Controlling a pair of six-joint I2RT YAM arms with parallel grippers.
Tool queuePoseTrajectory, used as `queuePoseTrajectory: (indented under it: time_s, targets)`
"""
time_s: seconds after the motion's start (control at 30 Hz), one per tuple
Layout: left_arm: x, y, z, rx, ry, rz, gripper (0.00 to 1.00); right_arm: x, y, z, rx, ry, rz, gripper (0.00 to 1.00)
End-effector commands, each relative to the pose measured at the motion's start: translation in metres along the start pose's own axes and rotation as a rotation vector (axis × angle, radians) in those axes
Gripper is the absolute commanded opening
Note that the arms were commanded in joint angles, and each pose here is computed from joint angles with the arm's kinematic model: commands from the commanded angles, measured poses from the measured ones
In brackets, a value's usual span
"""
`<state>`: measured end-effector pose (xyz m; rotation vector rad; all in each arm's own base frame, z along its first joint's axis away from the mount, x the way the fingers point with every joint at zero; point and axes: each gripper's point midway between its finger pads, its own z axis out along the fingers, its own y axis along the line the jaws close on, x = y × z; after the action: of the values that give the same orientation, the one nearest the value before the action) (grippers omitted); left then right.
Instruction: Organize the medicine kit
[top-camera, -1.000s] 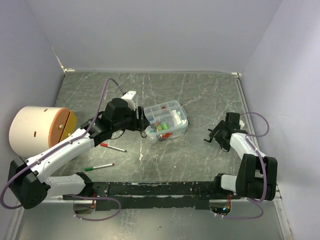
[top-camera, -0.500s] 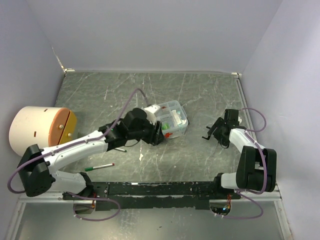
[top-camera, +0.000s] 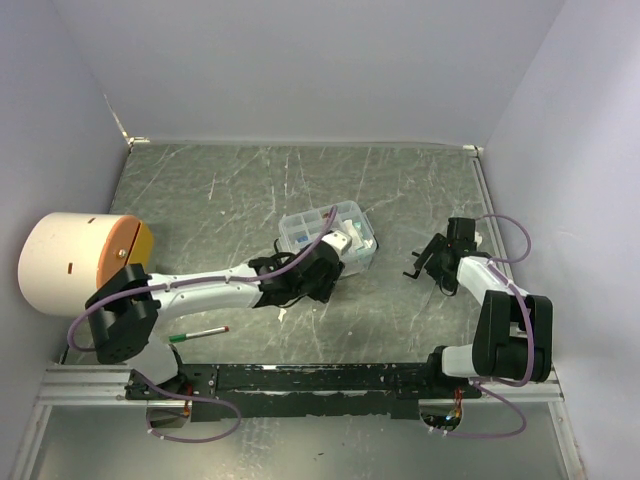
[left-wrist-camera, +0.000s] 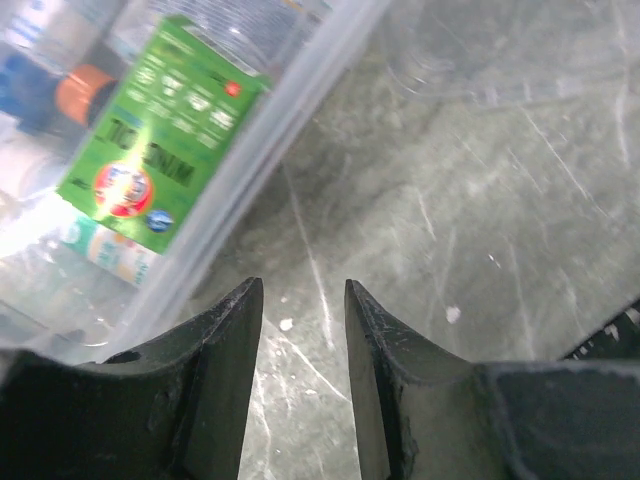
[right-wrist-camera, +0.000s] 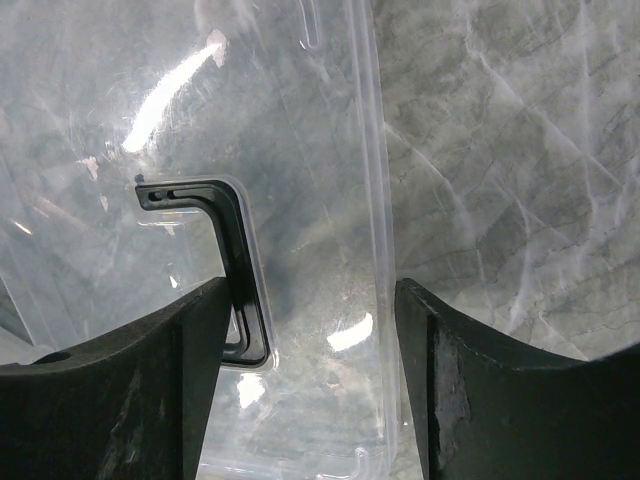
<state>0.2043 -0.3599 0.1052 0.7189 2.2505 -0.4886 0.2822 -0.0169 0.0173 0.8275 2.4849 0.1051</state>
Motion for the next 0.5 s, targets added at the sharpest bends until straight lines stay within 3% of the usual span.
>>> queuePoseTrajectory:
  time_s: [0.0,0.27,0.47]
  targets:
    - [-0.030,0.021,-0.002,-0.152,-0.091,-0.033,0.49,0.023,-0.015,0.005,0.065,0.071,-0.042,0.65]
    - [-0.036,0.034,0.014,-0.226,-0.063,-0.003,0.51,0.035,-0.009,0.005,0.030,0.108,-0.042,0.53]
    - [-0.053,0.051,0.025,-0.233,-0.059,-0.036,0.51,0.035,-0.004,0.002,-0.004,0.092,-0.031,0.54]
